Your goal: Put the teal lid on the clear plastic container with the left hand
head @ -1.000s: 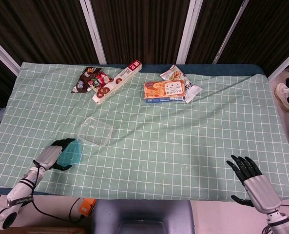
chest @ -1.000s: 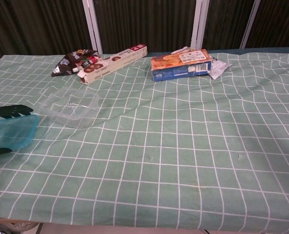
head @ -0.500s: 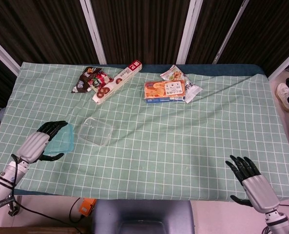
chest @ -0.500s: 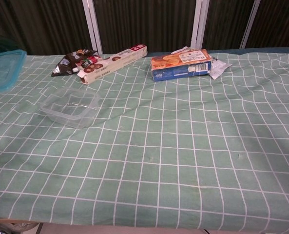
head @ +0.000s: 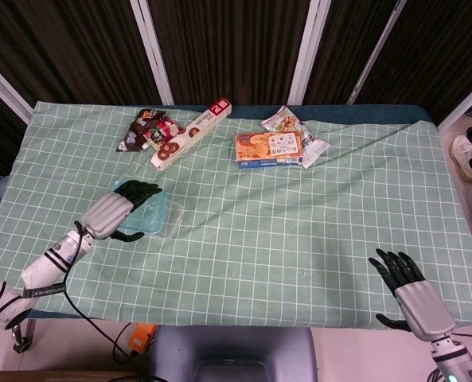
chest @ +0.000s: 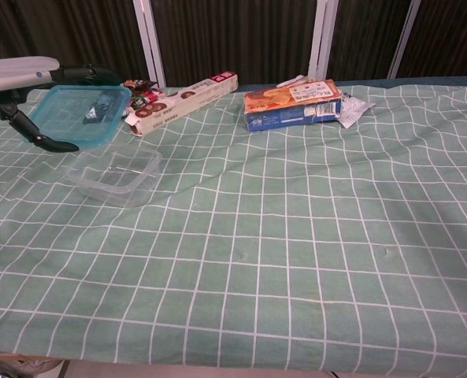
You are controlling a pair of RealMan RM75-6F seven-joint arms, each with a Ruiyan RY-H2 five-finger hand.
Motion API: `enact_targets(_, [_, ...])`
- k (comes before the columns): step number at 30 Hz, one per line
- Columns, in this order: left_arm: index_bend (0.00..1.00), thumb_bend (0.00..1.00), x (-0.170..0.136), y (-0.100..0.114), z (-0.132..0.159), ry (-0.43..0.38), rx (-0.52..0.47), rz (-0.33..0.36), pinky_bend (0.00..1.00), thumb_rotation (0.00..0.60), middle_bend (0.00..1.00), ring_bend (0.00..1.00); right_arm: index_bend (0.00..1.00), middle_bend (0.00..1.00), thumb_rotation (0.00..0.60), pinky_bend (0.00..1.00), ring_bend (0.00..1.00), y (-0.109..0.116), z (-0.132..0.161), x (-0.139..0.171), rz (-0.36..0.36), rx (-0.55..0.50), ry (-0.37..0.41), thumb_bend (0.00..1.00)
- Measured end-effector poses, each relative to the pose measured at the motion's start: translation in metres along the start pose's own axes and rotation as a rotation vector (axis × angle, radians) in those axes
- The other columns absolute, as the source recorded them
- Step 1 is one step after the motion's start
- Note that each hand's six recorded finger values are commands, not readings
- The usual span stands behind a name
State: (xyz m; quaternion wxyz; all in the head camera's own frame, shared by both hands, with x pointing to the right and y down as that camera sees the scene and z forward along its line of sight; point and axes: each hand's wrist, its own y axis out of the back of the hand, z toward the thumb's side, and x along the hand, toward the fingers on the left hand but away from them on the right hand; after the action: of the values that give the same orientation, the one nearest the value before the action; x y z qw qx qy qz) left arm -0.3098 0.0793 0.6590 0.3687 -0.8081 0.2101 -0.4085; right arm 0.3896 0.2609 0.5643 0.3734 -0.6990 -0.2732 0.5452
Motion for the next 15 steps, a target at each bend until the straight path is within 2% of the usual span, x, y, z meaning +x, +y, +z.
enact_targets(9, [0.00, 0.25, 0.021, -0.021, 0.012, -0.061, 0.080, -0.067, 0.40, 0.600, 0.42, 0.48, 0.04, 0.11, 0.600, 0.00, 0.00, -0.003, 0.000, -0.003, 0.020, 0.001, -0.005, 0.19])
enact_targets(15, [0.00, 0.25, 0.035, -0.039, 0.015, -0.079, 0.181, -0.105, 0.37, 0.600, 0.40, 0.45, 0.04, 0.11, 0.600, 0.00, 0.00, -0.003, 0.000, -0.003, 0.025, -0.002, -0.002, 0.19])
